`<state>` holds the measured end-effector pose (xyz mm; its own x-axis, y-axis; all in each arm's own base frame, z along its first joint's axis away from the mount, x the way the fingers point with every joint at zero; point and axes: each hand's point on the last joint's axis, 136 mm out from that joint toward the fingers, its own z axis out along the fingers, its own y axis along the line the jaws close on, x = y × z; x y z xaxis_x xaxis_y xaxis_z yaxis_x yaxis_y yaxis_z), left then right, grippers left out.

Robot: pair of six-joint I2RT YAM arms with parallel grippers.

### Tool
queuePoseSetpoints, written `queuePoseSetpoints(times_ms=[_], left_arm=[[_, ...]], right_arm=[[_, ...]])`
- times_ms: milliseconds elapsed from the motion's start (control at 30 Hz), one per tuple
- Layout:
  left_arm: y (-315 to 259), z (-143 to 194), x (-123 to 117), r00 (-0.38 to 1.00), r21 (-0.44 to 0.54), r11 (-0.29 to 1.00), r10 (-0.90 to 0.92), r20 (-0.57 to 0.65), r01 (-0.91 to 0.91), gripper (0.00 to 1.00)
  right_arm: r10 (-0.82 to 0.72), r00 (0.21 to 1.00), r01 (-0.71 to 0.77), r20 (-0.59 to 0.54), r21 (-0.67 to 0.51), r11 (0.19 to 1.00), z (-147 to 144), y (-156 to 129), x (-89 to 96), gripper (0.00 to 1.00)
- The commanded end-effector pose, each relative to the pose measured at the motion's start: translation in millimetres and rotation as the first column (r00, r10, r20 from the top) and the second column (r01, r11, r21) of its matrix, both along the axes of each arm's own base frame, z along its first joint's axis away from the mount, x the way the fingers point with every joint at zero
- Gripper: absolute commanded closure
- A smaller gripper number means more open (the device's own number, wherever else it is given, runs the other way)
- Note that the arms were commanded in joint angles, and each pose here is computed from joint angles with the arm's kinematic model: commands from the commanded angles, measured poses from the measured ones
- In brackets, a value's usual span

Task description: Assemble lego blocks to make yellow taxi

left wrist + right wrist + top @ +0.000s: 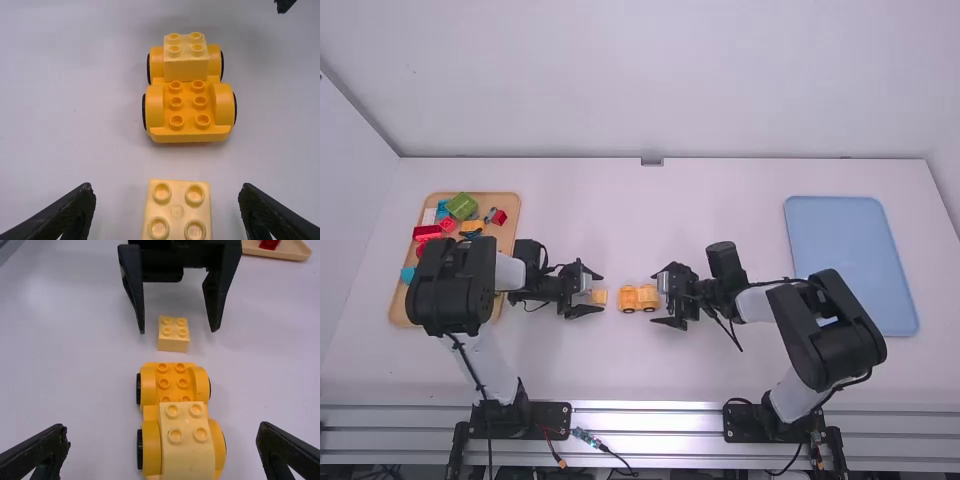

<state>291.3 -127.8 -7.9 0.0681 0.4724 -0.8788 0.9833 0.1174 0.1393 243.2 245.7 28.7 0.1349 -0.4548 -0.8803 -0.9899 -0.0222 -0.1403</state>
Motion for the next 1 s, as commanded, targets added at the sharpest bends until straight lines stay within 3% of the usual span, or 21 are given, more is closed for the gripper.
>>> queuePoseSetpoints(times_ms=[0, 567, 967], left_arm=[[-9.2, -5.6, -7.6, 0.999, -0.01, 1.0, 0.003, -0.049, -0.004, 0.28], [0.6, -9.2, 0.0, 0.991, 0.023, 0.998, 0.065, -0.113, -0.063, 0.38], [0.6, -9.1, -1.4, 0.993, 0.01, 0.998, 0.066, -0.097, -0.066, 0.5]], right_arm=[[0.005, 1.0, -0.006, 0.003, 0.012, 1.0, 3.4, 3.3, 5.0, 0.01], [0.003, 1.0, -0.003, 0.003, 0.011, 1.0, 3.2, 2.8, 5.5, 0.01], [0.006, 1.0, -0.006, 0.002, 0.012, 1.0, 3.3, 3.3, 4.8, 0.01]])
